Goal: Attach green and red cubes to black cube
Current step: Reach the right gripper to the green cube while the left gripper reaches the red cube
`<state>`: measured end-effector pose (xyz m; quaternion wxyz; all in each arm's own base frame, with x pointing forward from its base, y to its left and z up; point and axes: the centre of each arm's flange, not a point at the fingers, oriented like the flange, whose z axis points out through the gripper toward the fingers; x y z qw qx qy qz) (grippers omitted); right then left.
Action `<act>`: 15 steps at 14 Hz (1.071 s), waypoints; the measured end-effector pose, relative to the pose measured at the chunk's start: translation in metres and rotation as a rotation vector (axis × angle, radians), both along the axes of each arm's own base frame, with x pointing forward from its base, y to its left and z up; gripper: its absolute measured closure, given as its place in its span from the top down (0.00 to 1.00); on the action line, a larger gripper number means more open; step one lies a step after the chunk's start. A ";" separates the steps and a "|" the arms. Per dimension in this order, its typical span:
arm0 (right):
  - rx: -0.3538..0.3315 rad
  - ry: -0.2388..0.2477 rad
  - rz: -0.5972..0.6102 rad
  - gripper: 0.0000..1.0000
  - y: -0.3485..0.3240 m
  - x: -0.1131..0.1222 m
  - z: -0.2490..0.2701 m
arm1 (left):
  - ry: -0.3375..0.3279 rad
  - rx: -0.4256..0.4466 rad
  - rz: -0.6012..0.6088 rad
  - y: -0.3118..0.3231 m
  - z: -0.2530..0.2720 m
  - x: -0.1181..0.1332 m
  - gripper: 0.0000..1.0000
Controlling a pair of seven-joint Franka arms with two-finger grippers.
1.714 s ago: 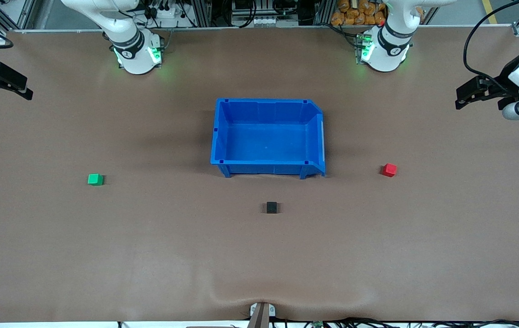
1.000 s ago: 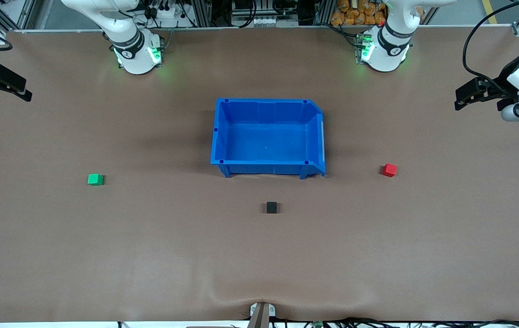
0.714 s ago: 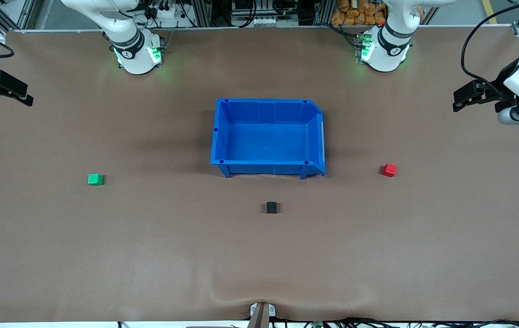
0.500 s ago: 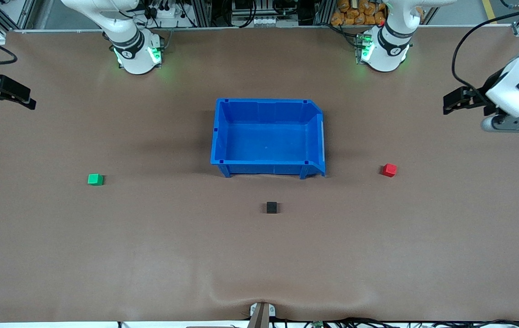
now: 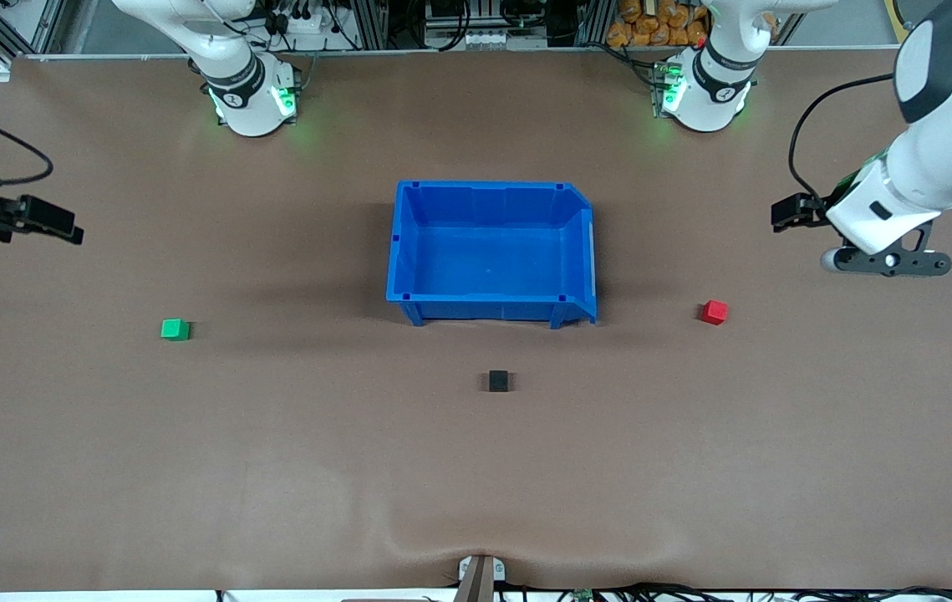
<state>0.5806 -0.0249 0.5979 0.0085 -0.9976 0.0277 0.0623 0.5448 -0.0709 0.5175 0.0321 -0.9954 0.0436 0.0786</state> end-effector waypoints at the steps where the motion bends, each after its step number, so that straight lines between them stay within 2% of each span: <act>1: 0.001 0.001 -0.004 1.00 -0.002 0.006 -0.008 | -0.006 -0.001 -0.001 0.000 -0.010 0.000 1.00; 5: 0.001 0.008 -0.009 1.00 -0.005 0.023 -0.036 | -0.037 -0.008 -0.005 0.000 -0.046 0.000 1.00; 10: 0.003 0.046 -0.038 1.00 -0.023 0.047 -0.090 | -0.100 -0.023 -0.012 0.002 -0.114 -0.006 1.00; 15: 0.004 0.073 -0.040 1.00 -0.025 0.061 -0.127 | -0.091 -0.044 -0.078 0.001 -0.184 0.002 1.00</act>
